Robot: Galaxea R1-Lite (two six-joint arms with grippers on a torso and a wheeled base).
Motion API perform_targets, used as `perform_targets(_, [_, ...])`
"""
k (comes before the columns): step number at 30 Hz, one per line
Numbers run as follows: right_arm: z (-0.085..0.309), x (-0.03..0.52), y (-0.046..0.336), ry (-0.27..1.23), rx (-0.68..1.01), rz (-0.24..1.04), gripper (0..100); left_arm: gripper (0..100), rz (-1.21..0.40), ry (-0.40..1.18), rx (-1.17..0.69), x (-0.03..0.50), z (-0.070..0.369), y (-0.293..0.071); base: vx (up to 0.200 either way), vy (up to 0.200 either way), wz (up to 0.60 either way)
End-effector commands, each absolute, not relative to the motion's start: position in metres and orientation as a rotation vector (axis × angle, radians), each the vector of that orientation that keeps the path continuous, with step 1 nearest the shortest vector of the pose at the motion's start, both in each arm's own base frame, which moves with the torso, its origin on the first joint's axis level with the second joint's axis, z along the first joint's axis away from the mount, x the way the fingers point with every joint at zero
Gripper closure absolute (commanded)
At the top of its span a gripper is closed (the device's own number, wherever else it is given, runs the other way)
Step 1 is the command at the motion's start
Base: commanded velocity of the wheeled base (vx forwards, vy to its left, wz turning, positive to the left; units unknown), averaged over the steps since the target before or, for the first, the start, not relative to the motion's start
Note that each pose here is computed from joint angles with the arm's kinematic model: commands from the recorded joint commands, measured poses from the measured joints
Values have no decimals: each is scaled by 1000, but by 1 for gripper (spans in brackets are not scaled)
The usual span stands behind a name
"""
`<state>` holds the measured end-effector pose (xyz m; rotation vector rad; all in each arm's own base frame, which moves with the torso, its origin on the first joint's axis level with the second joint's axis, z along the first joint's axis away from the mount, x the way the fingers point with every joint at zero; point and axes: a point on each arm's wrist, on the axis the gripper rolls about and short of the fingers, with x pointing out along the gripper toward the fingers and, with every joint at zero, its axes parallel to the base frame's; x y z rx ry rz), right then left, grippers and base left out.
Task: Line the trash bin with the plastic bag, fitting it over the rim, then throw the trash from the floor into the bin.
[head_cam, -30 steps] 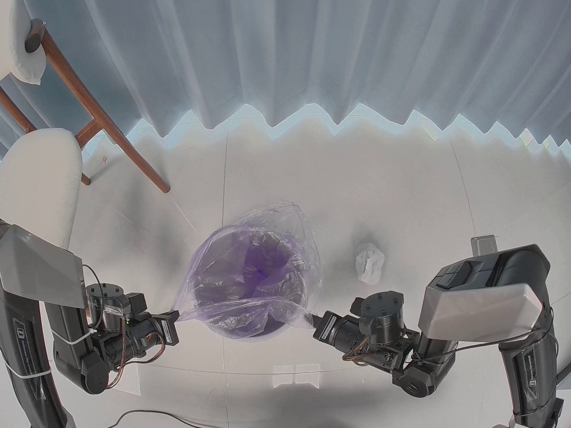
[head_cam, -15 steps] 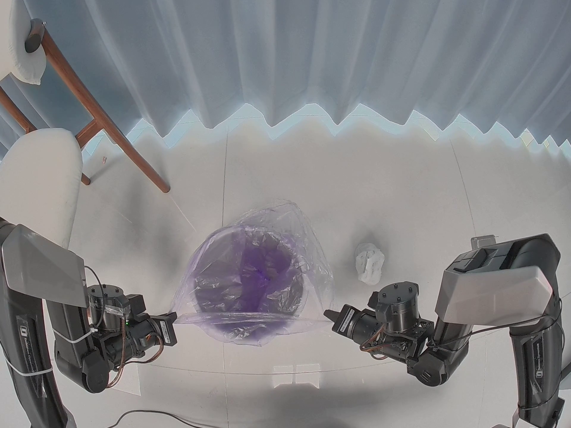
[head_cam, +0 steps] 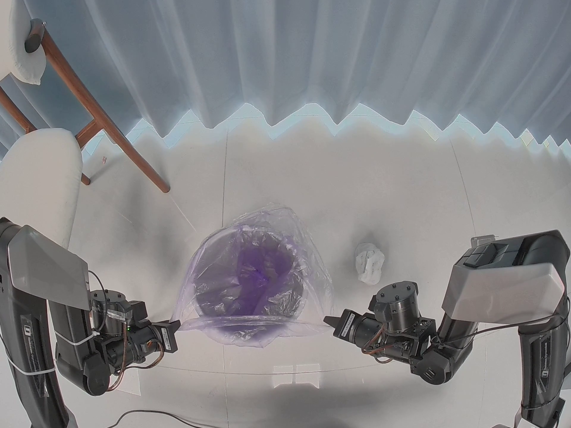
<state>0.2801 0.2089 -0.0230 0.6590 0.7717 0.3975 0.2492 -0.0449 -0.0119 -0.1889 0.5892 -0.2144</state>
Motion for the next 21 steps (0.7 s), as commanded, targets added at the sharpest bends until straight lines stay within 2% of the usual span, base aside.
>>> perform_targets(1, [-17,282,211,741,668,416,0,0,-217,592,-190,250,-13,-45,0,0,0])
perform_targets(18, [6,264,208,580,730,544,0,0,-225,422,-198,254,27,-43,0,0,0])
perform_targets(21, [16,248,211,625,738,652,0,0,-232,370,-203,246,44,-40,0,0,0])
